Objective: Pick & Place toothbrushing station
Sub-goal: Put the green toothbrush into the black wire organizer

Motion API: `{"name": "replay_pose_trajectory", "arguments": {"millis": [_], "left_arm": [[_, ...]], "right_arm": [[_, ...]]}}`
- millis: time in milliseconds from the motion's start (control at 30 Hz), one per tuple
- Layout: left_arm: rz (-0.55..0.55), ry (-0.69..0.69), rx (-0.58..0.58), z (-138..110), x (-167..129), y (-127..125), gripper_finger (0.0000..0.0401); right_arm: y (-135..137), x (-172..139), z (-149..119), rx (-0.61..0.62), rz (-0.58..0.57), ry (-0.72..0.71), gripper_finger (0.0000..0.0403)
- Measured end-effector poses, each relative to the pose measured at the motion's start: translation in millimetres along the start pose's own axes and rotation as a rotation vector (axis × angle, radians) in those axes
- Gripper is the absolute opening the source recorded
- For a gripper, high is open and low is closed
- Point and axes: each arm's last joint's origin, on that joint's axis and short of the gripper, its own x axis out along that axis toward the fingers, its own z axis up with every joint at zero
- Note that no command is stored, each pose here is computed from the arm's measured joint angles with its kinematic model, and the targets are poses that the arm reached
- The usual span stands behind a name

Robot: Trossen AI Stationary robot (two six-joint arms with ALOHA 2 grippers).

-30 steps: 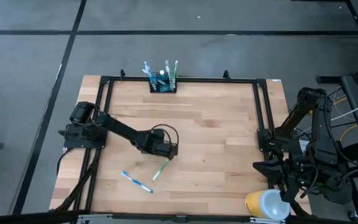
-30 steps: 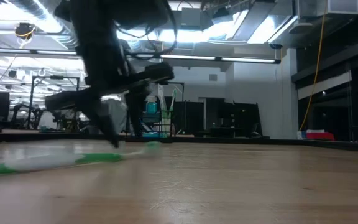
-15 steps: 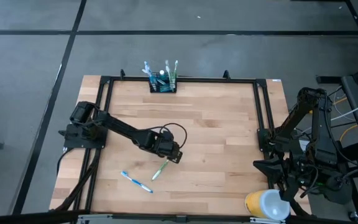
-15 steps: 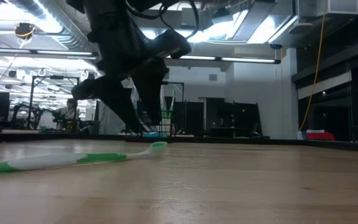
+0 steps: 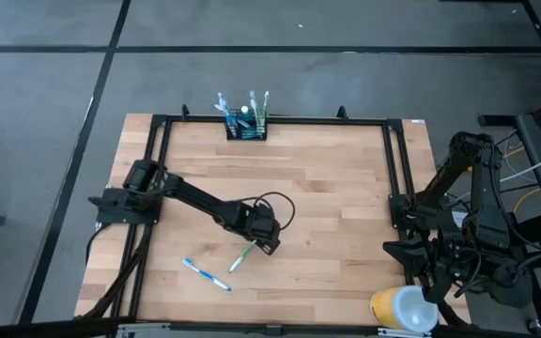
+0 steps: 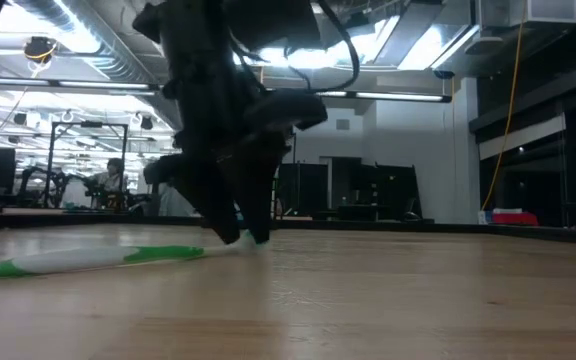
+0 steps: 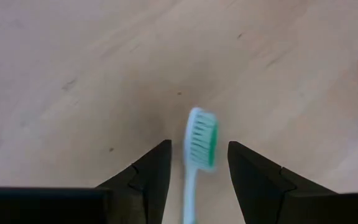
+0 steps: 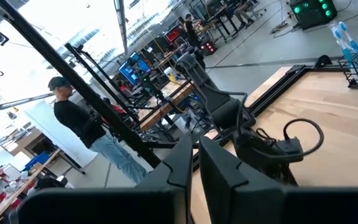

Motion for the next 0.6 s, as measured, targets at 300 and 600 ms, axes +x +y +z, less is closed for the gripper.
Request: {"name": "replay_pose_trajectory", "arguments": {"millis": [300, 600], "left_arm": [[0.038, -0.036, -0.005, 5, 5, -1, 0.0077], [0.054, -0.309, -0.030, 35, -12, 1, 0.0010]], "right_arm": [[0, 0, 0, 0.007, 0.000, 0.000, 0.0032], [1, 0, 0, 0.010, 0.000, -0.001, 0.0032]]}}
